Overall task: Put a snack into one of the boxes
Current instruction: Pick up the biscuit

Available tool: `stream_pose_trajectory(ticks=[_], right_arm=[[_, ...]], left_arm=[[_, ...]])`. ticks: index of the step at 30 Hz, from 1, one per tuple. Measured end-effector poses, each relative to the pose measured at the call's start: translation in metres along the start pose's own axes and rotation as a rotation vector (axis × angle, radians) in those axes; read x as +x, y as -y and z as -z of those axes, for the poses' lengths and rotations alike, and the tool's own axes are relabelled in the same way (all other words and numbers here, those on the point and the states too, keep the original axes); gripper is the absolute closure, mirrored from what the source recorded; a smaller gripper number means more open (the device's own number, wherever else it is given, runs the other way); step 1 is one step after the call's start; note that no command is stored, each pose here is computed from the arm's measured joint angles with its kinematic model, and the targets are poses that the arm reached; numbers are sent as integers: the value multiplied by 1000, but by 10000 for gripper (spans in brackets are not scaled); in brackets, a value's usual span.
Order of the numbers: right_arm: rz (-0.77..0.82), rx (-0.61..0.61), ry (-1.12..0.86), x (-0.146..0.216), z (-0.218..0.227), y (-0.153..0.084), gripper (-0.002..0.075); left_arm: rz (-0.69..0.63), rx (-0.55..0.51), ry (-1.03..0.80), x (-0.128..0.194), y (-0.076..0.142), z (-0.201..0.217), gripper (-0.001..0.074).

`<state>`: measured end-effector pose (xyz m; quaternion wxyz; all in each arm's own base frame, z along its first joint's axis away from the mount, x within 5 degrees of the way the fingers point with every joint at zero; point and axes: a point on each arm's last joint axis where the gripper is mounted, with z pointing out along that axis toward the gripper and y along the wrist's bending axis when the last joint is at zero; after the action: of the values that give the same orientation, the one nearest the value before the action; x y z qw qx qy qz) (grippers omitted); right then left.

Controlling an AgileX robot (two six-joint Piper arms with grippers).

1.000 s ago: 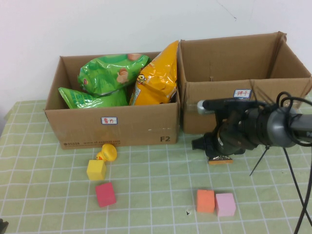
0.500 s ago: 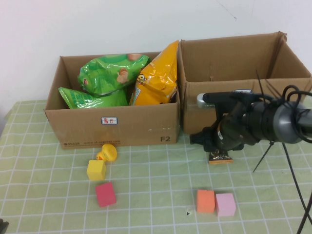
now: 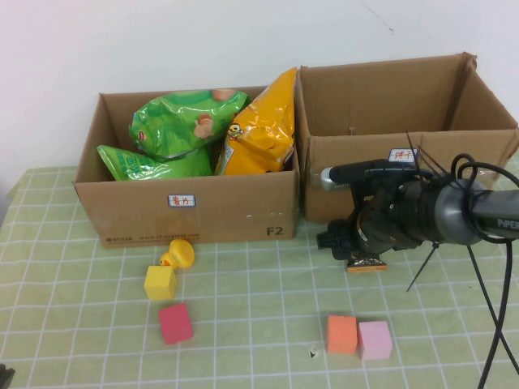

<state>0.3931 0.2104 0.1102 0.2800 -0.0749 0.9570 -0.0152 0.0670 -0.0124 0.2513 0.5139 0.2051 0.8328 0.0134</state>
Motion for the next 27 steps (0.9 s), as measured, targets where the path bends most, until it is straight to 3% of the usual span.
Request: stream_pose_trajectory(ticks=[21,27], right_arm=[[-4,3,-4,5,-11,-2,193],[5,5,6,4,-11,-1,233]], left_arm=[[4,0,6,-1,0,0,737],[4,0,6,-1,0,0,737]])
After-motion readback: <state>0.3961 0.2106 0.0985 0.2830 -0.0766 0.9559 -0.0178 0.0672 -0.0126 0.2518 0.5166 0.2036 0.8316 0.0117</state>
